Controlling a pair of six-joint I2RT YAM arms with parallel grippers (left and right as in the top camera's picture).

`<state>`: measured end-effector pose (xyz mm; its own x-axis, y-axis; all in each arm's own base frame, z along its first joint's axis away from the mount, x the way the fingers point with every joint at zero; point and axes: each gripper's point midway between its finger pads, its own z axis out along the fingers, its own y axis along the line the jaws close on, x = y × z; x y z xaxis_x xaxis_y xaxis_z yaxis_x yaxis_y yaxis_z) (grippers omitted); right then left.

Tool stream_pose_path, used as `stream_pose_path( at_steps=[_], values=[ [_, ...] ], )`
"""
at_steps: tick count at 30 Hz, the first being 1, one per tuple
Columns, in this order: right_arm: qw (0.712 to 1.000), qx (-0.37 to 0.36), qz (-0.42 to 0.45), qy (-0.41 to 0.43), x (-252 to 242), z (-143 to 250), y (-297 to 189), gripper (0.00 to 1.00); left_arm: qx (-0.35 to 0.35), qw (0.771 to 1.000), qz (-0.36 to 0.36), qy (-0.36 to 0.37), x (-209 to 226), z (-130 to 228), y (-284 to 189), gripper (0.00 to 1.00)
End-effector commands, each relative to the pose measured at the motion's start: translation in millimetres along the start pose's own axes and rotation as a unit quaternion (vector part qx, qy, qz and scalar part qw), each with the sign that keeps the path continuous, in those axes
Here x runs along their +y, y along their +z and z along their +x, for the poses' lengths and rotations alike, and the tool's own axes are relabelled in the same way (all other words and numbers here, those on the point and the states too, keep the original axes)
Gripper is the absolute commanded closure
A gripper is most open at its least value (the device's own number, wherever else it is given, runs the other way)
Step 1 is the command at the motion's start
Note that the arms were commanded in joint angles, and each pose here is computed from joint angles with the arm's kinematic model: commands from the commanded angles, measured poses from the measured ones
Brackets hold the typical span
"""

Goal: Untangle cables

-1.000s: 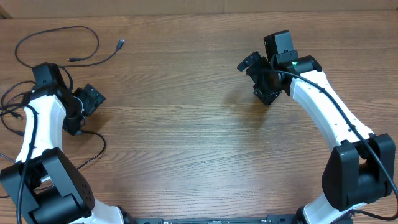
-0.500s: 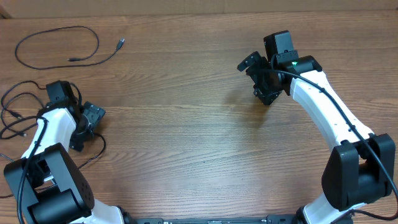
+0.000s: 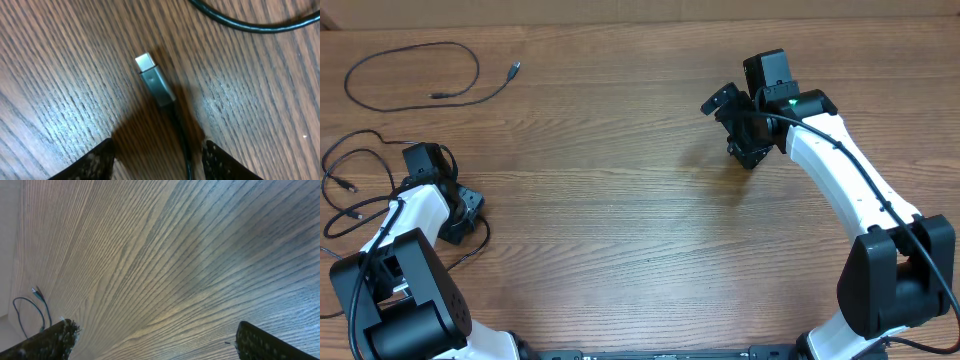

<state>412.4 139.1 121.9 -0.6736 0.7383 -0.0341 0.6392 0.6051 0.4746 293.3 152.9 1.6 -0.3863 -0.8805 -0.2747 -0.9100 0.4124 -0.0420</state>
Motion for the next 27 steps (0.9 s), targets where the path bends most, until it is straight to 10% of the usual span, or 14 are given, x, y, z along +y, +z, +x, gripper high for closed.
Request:
stream_pose_path(
  at_steps=[1,7,19,27],
  values=[
    [1.000,-0.004,-0.012,-0.010,8.6,1.0,-6.4,0.00,-0.013,0.999,-0.030,-0.003,12.5,-2.0,6.0,0.43],
    [1.000,-0.004,-0.012,-0.010,8.5,1.0,-6.3,0.00,-0.019,0.999,-0.041,-0.013,20.7,-7.8,6.6,0.58],
    [1.000,-0.004,-0.013,-0.010,9.2,0.7,-6.3,0.00,-0.008,0.999,0.012,-0.032,4.6,-11.9,8.2,0.40],
    [1.000,-0.005,-0.016,-0.010,10.2,0.2,-6.3,0.00,0.026,0.999,0.033,-0.030,-2.3,1.0,9.6,0.51]
  ],
)
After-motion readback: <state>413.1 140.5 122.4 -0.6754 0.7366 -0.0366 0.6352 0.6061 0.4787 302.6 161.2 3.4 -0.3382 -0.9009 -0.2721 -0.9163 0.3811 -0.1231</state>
